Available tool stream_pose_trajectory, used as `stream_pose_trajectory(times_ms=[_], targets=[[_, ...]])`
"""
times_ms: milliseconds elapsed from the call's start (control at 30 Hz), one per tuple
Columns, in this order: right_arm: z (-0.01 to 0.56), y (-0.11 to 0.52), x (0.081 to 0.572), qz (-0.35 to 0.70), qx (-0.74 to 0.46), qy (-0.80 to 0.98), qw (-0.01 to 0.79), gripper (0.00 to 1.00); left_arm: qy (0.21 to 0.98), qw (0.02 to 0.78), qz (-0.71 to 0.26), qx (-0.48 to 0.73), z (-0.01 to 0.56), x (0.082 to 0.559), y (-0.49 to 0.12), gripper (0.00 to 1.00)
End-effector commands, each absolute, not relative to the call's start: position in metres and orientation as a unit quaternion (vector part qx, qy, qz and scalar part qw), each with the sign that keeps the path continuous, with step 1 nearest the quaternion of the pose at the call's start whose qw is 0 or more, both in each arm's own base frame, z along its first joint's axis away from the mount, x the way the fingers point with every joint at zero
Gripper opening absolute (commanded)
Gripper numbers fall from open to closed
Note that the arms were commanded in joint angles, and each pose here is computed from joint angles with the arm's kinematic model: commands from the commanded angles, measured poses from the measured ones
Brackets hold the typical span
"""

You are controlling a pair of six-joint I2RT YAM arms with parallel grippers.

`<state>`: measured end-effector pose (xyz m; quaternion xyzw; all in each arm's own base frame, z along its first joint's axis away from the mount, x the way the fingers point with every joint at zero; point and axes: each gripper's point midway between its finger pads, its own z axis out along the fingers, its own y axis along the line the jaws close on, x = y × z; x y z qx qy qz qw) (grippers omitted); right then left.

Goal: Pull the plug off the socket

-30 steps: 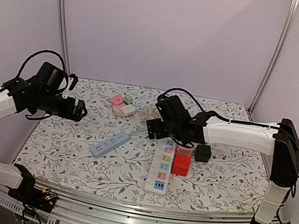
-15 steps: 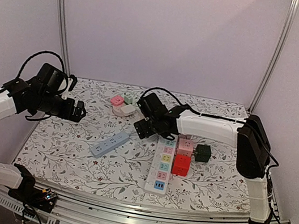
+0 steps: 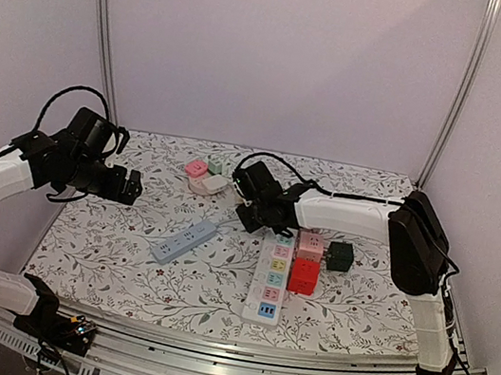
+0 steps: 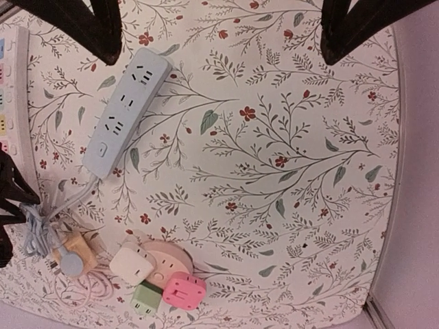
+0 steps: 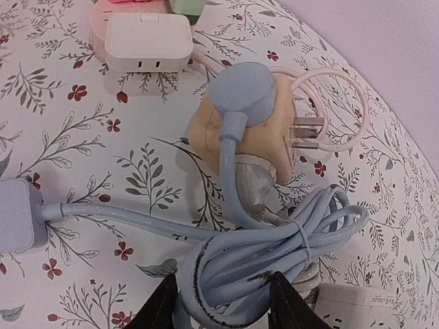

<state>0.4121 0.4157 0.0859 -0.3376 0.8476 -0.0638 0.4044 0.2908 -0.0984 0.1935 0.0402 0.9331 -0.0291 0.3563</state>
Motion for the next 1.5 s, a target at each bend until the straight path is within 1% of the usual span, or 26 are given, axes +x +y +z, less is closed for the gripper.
stream_pose_trajectory(times_ms=[0,33,100,133,167,400,867,1033,1067,1100,1200,1233,1300,1467], targets=[[0.068,0.437,0.394,0.007,-0.386,0.842,0.377,0.28,0.935,0.353,-0.014,0.041,0.190,0.291,-0.093,0.99],[0.067,0.443,0.387,0.021,-0.397,0.838,0.373,0.20,0.934,0.353,-0.017,0.043,0.190,0.291,-0.094,0.99],[0.073,0.451,0.375,0.036,-0.411,0.829,0.377,0.10,0.934,0.355,-0.019,0.044,0.191,0.291,-0.094,0.99],[0.073,0.453,0.369,0.037,-0.416,0.826,0.378,0.03,0.933,0.355,-0.018,0.044,0.191,0.291,-0.094,0.99],[0.078,0.454,0.365,0.040,-0.418,0.823,0.383,0.00,0.933,0.356,-0.017,0.044,0.190,0.291,-0.094,0.99],[0.077,0.452,0.332,0.082,-0.415,0.828,0.368,0.00,0.938,0.344,-0.004,0.043,0.182,0.293,-0.092,0.99],[0.086,0.432,0.228,0.142,-0.422,0.830,0.335,0.00,0.947,0.318,0.017,0.044,0.167,0.296,-0.089,0.99],[0.088,0.425,0.215,0.152,-0.415,0.835,0.328,0.00,0.950,0.310,0.007,0.046,0.163,0.295,-0.094,0.99],[0.091,0.425,0.214,0.154,-0.412,0.835,0.330,0.03,0.950,0.308,0.005,0.046,0.162,0.295,-0.094,0.99],[0.093,0.425,0.215,0.156,-0.408,0.836,0.332,0.10,0.950,0.308,0.003,0.047,0.162,0.295,-0.096,0.99],[0.112,0.425,0.221,0.156,-0.391,0.835,0.354,0.51,0.949,0.311,-0.004,0.048,0.165,0.294,-0.098,0.99],[0.120,0.424,0.224,0.155,-0.385,0.834,0.364,0.60,0.947,0.317,-0.005,0.045,0.168,0.295,-0.097,0.99],[0.138,0.425,0.229,0.152,-0.376,0.831,0.380,0.71,0.942,0.333,-0.013,0.042,0.177,0.295,-0.098,0.99],[0.165,0.417,0.248,0.107,-0.347,0.836,0.411,0.83,0.911,0.405,-0.061,0.043,0.214,0.301,-0.108,0.99]])
